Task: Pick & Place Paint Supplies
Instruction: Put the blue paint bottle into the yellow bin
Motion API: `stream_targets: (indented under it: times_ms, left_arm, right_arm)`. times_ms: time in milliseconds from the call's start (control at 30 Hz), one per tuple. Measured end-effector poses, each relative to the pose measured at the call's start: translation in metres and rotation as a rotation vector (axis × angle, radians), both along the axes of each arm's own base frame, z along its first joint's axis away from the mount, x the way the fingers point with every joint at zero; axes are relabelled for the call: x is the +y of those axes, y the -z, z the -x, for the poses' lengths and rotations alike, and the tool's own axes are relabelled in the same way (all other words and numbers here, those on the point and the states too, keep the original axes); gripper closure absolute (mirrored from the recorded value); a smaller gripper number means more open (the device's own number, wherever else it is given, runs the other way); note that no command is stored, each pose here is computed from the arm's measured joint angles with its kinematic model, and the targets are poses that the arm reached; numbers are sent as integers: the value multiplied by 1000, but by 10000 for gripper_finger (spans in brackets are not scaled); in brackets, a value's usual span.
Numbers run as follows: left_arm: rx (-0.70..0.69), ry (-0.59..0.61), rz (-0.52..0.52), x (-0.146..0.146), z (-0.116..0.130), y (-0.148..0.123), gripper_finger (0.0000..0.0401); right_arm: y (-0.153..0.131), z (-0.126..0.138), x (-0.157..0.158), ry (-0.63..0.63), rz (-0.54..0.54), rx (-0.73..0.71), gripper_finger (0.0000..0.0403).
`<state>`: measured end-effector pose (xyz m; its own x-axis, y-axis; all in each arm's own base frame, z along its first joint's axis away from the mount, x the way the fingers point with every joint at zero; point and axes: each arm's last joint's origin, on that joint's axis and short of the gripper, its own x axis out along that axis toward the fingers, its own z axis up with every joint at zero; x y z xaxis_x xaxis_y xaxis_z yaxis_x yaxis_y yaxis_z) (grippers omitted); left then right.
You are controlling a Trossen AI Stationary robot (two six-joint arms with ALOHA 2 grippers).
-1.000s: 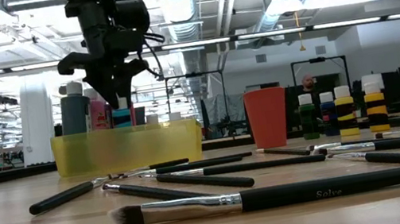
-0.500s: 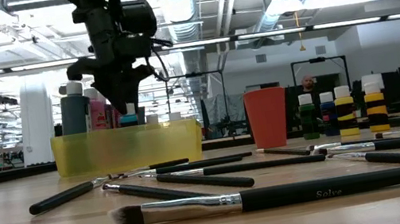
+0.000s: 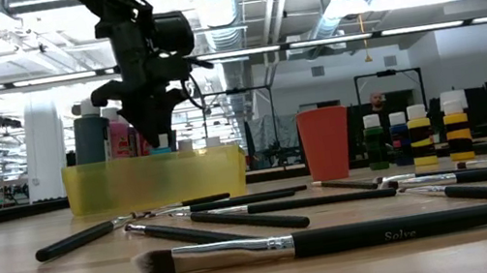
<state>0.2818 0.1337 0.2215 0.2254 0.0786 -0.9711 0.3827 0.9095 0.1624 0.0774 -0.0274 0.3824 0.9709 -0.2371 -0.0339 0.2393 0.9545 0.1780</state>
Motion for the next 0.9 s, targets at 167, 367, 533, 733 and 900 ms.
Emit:
stream_targets:
  times_ms: [167,367,533,733,900]
  left_arm:
    - [-5,-7,-2,2,0,0,285]
    - [-9,-6,3,2,0,0,274]
    - [-13,-6,0,2,-1,0,267]
    - [-22,-6,-4,3,-1,0,265]
    - [-28,-9,-7,3,-2,0,265]
  right_arm:
    - [0,0,0,0,0,1,155]
    - [0,0,0,1,0,1,155]
    - [0,0,0,1,0,0,155]
    - [0,0,0,1,0,1,155]
    - [0,0,0,1,0,1,155]
